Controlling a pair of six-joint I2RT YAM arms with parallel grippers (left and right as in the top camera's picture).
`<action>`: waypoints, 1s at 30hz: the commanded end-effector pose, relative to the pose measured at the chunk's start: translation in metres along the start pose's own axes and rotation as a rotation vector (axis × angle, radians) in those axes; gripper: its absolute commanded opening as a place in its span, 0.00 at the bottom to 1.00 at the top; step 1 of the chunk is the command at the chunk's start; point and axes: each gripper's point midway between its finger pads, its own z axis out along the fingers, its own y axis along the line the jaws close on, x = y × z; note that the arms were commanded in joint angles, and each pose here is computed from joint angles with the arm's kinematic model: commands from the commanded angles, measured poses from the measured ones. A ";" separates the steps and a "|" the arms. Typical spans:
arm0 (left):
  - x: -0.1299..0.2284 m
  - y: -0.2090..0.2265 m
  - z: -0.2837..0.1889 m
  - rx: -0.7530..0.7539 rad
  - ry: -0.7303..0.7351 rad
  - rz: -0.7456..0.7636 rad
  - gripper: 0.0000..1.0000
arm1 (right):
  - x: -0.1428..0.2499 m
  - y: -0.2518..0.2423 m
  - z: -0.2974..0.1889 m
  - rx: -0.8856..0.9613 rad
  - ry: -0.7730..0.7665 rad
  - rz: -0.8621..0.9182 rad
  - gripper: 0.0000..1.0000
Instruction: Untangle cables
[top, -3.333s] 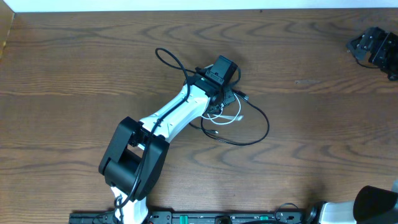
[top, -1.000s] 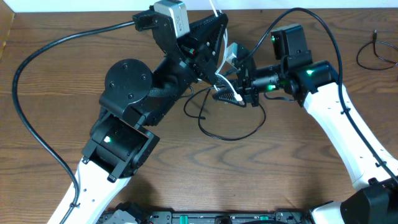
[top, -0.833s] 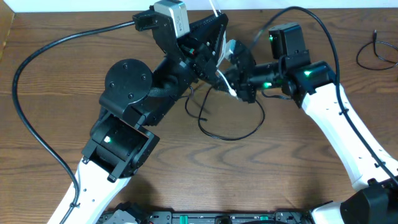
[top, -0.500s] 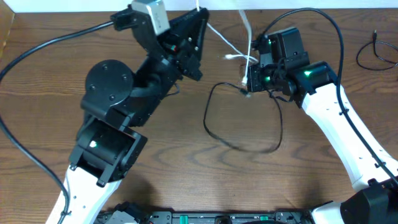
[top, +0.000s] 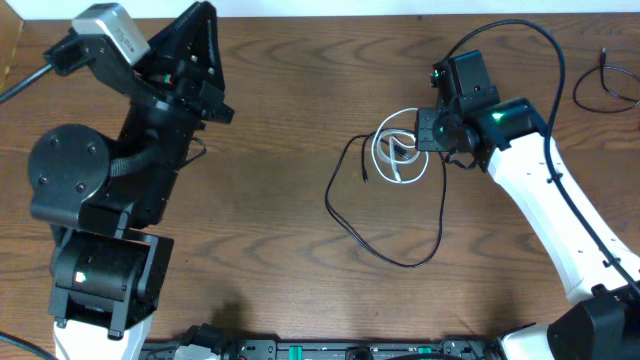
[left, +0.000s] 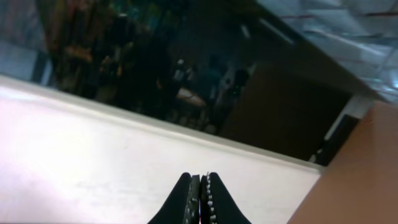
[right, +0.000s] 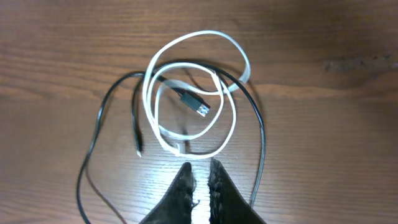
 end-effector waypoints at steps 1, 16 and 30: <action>0.020 0.007 -0.001 -0.024 0.094 0.001 0.07 | 0.004 0.005 0.004 -0.038 0.018 -0.065 0.01; 0.300 0.005 0.059 0.046 0.929 -0.119 0.50 | -0.019 -0.075 0.001 -0.078 0.017 0.207 0.62; 0.543 0.009 0.054 -0.101 1.275 -0.153 0.60 | -0.012 -0.090 0.000 -0.056 0.044 0.182 0.69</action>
